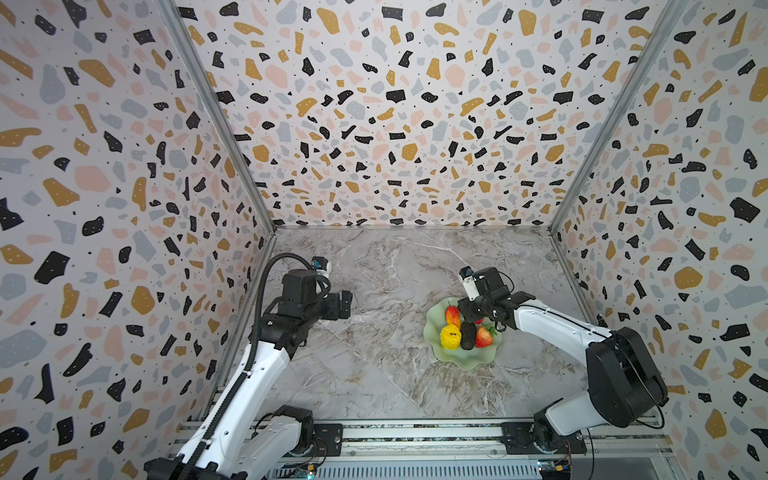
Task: Place and organize the fake fruits in the fruit bowl
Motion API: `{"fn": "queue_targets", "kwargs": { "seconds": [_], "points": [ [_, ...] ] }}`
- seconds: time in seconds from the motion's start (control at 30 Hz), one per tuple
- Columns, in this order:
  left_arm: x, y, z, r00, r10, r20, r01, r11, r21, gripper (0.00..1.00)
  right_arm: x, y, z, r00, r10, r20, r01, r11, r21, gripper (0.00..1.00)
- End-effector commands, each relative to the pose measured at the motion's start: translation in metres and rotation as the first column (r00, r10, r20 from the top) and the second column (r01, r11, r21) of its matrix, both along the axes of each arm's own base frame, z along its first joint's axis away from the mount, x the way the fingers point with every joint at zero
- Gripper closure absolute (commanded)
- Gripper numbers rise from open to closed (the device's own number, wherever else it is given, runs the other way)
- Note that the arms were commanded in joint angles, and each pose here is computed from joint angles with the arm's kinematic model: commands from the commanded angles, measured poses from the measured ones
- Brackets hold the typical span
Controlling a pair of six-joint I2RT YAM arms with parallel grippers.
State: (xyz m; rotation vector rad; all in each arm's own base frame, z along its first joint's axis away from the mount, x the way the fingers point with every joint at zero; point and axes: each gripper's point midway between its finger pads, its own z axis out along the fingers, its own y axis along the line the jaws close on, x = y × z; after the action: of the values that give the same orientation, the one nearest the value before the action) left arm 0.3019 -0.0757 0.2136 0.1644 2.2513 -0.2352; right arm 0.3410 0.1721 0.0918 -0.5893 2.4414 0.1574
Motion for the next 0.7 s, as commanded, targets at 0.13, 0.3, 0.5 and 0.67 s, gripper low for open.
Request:
{"fn": "queue_targets", "kwargs": {
  "seconds": [0.13, 0.3, 0.5, 0.67],
  "points": [
    [0.011, -0.007, 0.011, 0.999, -0.009, 0.045, 0.01, 0.999, -0.032, 0.0, 0.006, -0.007, 0.052, 0.991, -0.039, 0.131, 0.033, 0.998, 0.045, 0.06],
    [0.03, -0.007, 0.024, 0.991, 0.033, 0.127, -0.025, 0.998, -0.064, 0.0, 0.016, -0.04, 0.105, 0.932, -0.186, 0.311, 0.147, 0.978, 0.146, 0.01],
    [0.061, 0.038, 0.033, 0.882, 0.305, 0.359, -0.299, 0.951, -0.073, 0.0, 0.028, -0.132, 0.124, 0.715, -0.498, 0.491, 0.365, 0.864, 0.346, 0.01],
    [0.067, 0.08, 0.012, 0.73, 0.454, 0.511, -0.512, 0.859, -0.031, 0.0, 0.02, -0.168, 0.11, 0.53, -0.524, 0.666, 0.42, 0.845, 0.331, 0.01]
  ]
}}
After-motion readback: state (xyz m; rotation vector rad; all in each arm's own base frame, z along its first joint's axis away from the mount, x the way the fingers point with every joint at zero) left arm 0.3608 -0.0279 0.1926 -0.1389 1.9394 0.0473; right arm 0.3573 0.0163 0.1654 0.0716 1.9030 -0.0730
